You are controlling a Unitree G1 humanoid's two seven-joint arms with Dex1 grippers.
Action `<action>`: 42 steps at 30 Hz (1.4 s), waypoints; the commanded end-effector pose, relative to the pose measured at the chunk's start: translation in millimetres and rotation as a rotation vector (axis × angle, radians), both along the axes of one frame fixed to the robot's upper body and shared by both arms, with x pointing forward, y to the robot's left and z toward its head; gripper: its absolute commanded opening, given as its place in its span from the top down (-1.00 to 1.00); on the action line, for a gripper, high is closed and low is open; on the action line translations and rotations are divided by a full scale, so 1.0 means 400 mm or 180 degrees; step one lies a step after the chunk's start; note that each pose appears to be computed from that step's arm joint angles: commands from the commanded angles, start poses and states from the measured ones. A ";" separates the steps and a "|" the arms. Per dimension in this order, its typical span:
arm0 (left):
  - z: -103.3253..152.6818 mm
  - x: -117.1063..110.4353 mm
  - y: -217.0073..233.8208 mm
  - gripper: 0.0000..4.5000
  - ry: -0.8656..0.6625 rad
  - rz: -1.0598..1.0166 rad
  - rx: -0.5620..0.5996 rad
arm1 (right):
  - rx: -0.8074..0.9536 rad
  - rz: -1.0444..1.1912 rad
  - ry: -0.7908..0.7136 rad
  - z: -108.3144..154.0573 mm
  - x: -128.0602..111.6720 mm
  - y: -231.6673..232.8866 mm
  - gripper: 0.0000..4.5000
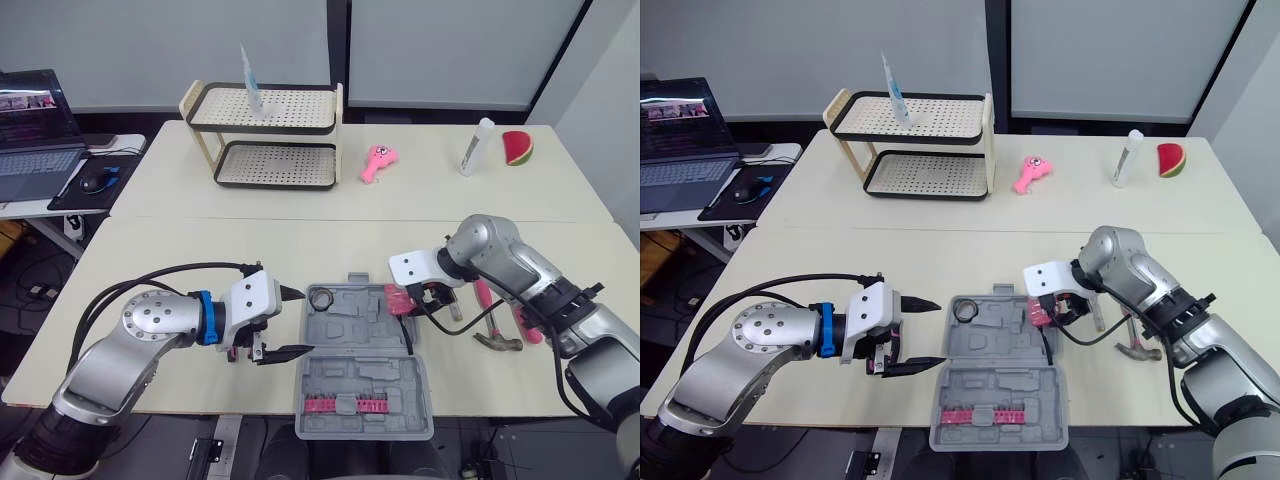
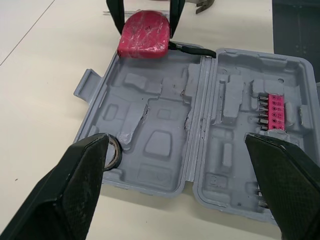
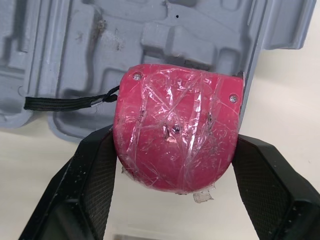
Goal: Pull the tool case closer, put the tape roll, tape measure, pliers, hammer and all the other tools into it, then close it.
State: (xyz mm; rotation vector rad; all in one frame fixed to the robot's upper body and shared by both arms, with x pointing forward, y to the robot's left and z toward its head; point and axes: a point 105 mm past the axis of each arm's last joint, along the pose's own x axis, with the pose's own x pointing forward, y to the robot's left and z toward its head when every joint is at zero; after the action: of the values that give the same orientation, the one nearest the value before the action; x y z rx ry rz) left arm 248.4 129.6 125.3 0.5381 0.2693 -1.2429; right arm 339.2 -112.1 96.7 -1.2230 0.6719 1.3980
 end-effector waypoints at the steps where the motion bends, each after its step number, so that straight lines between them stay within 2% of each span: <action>1: 0.018 0.002 -0.007 -1.00 -0.0136 -0.0039 -0.0023 | -0.0043 0.0103 -0.0157 0.011 0.018 0.011 -0.39; 23: 0.014 -0.008 -0.014 -1.00 -0.0138 -0.0074 -0.0037 | -0.0087 0.0250 -0.0266 0.003 0.047 0.041 -0.39; 27: 0.013 -0.011 -0.017 -1.00 -0.0128 -0.0092 -0.0054 | -0.0052 0.0268 -0.0316 0.020 0.052 0.046 -0.98; 32: 0.013 -0.018 -0.024 -1.00 -0.0106 -0.0115 -0.0103 | 0.0031 0.0267 -0.0363 0.048 0.055 0.053 -0.99; 35: 0.014 -0.018 -0.025 -1.00 -0.0104 -0.0087 -0.0139 | 0.0223 0.0253 -0.0456 0.087 0.052 0.050 -0.99; 39: 0.019 -0.016 -0.018 -1.00 -0.0085 0.0004 -0.0227 | 0.0766 0.0217 -0.0444 0.125 0.027 0.059 -0.99; 42: 0.024 -0.012 -0.015 -1.00 -0.0072 0.0060 -0.0309 | 0.0987 0.0139 -0.0390 0.126 0.008 0.050 -0.99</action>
State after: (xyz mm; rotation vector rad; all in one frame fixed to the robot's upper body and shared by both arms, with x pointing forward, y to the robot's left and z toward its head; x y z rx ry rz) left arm 243.7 125.1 123.8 0.4656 0.2443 -1.2343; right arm 345.3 -92.2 134.8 -1.1009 0.3879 1.4012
